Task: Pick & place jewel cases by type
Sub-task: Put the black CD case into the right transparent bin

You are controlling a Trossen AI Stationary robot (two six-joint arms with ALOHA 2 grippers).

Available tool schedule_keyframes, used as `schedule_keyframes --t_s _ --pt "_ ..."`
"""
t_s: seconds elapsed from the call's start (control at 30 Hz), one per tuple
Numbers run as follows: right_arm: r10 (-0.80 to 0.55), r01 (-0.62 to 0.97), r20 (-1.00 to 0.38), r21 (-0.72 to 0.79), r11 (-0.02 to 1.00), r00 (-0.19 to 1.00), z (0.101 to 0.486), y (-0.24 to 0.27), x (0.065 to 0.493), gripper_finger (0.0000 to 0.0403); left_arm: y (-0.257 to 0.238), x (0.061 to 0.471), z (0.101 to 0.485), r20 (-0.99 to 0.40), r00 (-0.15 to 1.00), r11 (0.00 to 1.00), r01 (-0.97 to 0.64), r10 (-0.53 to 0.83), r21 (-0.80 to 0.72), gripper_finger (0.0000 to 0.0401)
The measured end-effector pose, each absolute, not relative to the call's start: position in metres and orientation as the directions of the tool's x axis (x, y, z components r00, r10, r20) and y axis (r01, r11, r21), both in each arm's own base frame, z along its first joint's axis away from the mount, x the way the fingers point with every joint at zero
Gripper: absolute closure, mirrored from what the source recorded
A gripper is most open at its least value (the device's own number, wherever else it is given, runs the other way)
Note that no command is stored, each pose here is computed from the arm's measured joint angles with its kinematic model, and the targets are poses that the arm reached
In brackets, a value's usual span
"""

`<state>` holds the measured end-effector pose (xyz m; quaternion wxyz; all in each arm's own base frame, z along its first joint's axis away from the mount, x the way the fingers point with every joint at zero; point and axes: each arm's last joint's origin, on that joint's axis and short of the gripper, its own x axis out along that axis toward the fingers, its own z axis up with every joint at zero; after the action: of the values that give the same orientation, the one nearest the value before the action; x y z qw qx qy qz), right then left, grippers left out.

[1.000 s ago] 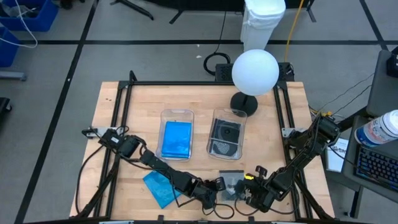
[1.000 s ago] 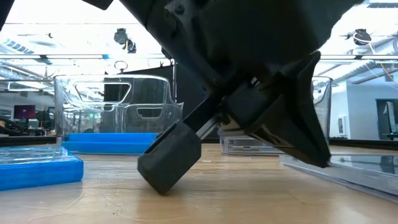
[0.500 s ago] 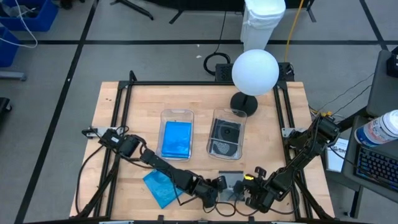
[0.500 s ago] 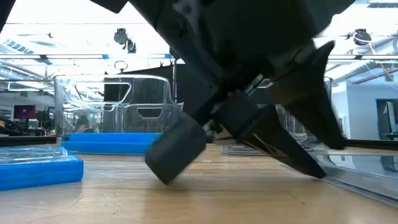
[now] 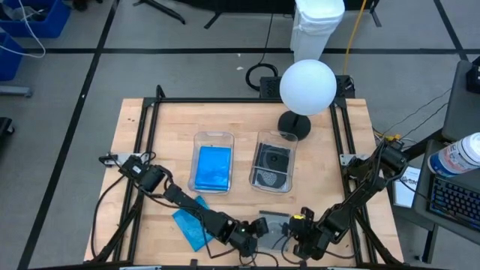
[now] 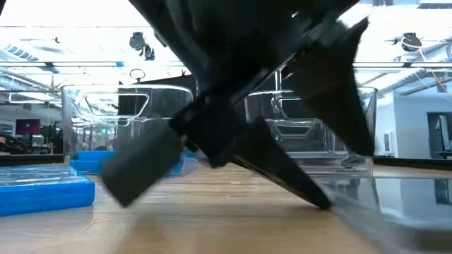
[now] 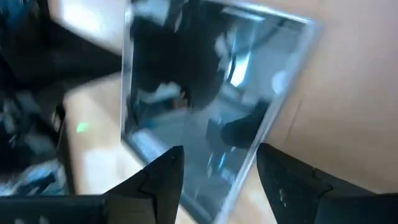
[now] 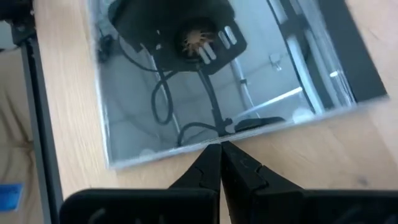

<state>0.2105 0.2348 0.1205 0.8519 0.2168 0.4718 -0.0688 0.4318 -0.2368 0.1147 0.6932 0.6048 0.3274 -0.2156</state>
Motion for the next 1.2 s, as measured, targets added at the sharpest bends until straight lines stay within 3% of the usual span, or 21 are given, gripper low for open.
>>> schedule_keyframes --t_s 0.2,0.33,0.57,0.67,1.03,1.2 --pt "0.093 0.319 -0.827 0.314 0.894 0.554 0.121 0.236 0.210 0.0399 -0.228 0.426 0.118 -0.739 0.647 0.149 0.725 0.188 0.672 0.0205" --pt "0.106 0.296 -0.820 0.319 0.900 0.562 0.123 0.237 0.211 0.0399 -0.226 0.427 0.121 -0.764 0.632 0.198 0.738 0.134 0.645 0.0213" --pt "0.114 0.317 -0.841 0.320 0.893 0.529 0.125 0.235 0.208 0.0402 -0.237 0.427 0.124 -0.787 0.612 0.212 0.782 -0.080 0.586 0.0215" --pt "0.097 0.344 -0.858 0.302 0.889 0.504 0.125 0.232 0.205 0.0402 -0.245 0.425 0.124 -0.770 0.630 0.197 0.772 -0.104 0.605 0.0215" --pt "0.087 0.367 -0.870 0.293 0.883 0.485 0.144 0.223 0.197 0.0402 -0.251 0.413 0.125 -0.687 0.694 0.064 0.692 0.214 0.719 0.0215" --pt "-0.012 0.398 -0.869 0.215 0.892 0.495 0.152 0.211 0.193 0.0403 -0.226 0.420 0.122 -0.757 0.617 0.124 0.752 0.214 0.648 0.0215"
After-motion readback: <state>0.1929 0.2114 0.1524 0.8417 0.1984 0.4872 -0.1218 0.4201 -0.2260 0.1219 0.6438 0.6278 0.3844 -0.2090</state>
